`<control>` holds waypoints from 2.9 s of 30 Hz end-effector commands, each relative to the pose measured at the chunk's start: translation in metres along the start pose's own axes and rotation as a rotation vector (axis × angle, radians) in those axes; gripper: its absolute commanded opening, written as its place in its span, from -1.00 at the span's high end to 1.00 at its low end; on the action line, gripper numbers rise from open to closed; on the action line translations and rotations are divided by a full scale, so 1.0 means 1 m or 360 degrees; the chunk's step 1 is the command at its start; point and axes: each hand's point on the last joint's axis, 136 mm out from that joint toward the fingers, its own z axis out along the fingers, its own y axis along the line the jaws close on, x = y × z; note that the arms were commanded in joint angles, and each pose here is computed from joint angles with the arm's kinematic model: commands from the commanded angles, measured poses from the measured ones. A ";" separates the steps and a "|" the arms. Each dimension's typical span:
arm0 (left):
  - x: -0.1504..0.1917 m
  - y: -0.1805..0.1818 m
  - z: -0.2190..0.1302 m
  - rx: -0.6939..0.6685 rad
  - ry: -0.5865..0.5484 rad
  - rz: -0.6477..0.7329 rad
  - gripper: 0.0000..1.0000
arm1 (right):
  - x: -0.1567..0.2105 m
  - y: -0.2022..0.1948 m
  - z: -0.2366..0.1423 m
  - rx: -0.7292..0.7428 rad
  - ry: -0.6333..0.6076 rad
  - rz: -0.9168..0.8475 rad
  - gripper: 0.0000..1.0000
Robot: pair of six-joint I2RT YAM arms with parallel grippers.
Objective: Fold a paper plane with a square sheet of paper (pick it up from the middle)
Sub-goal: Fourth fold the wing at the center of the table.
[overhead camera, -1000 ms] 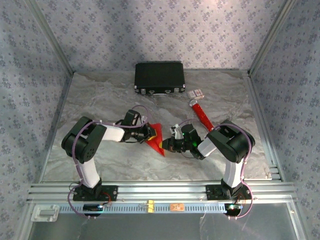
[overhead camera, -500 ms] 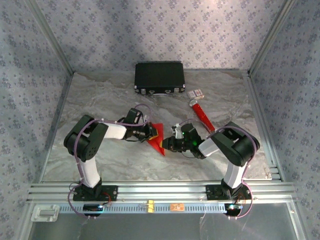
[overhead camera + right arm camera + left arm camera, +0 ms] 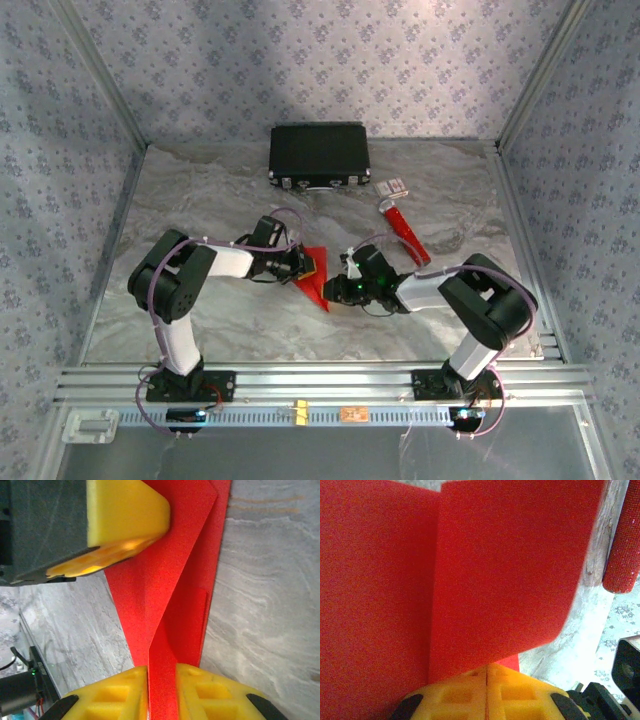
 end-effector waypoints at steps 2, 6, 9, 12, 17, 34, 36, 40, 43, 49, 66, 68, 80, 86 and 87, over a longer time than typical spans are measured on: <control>0.017 0.028 0.009 -0.0140 0.0095 -0.0071 0.85 | 0.020 -0.018 0.000 0.0156 0.0116 0.0018 0.59; 0.017 0.027 0.009 -0.0138 0.0087 -0.0073 0.85 | 0.027 -0.026 0.000 0.0202 0.0140 0.0087 0.68; 0.016 0.027 0.009 -0.0137 0.0086 -0.0075 0.85 | 0.031 -0.030 0.000 0.0190 0.0126 0.0156 0.71; 0.016 0.027 0.009 -0.0134 0.0079 -0.0080 0.85 | 0.033 -0.030 0.001 0.0161 0.0120 0.0186 0.73; 0.017 0.028 0.009 -0.0135 0.0080 -0.0084 0.85 | 0.036 -0.026 0.004 0.0103 0.0129 0.0218 0.72; 0.018 0.028 0.008 -0.0137 0.0082 -0.0092 0.85 | 0.035 -0.010 -0.001 0.0120 0.0167 0.0171 0.69; 0.017 0.028 0.008 -0.0136 0.0081 -0.0092 0.85 | 0.038 -0.016 -0.001 0.0170 0.0173 0.0183 0.66; 0.018 0.028 0.008 -0.0135 0.0081 -0.0091 0.85 | 0.040 -0.021 -0.002 0.0231 0.0168 0.0176 0.60; 0.018 0.028 0.008 -0.0135 0.0083 -0.0095 0.85 | 0.041 -0.025 -0.004 0.0296 0.0169 0.0158 0.60; 0.017 0.027 0.008 -0.0135 0.0082 -0.0091 0.85 | 0.042 -0.023 -0.005 0.0279 0.0172 0.0158 0.74; 0.018 0.033 0.008 -0.0164 0.0074 -0.0108 0.86 | 0.052 -0.018 -0.012 0.0216 0.0188 0.0258 0.74; 0.018 0.033 0.009 -0.0165 0.0073 -0.0115 0.86 | 0.055 -0.019 -0.012 0.0221 0.0206 0.0258 0.75; 0.019 0.036 0.009 -0.0173 0.0071 -0.0127 0.87 | 0.069 -0.016 -0.007 0.0220 0.0320 0.0223 0.85; 0.019 0.037 0.008 -0.0180 0.0064 -0.0137 0.87 | 0.065 -0.009 -0.009 0.0194 0.0292 0.0191 0.85; 0.019 0.037 0.009 -0.0180 0.0064 -0.0140 0.87 | 0.066 -0.008 -0.008 0.0186 0.0305 0.0186 0.86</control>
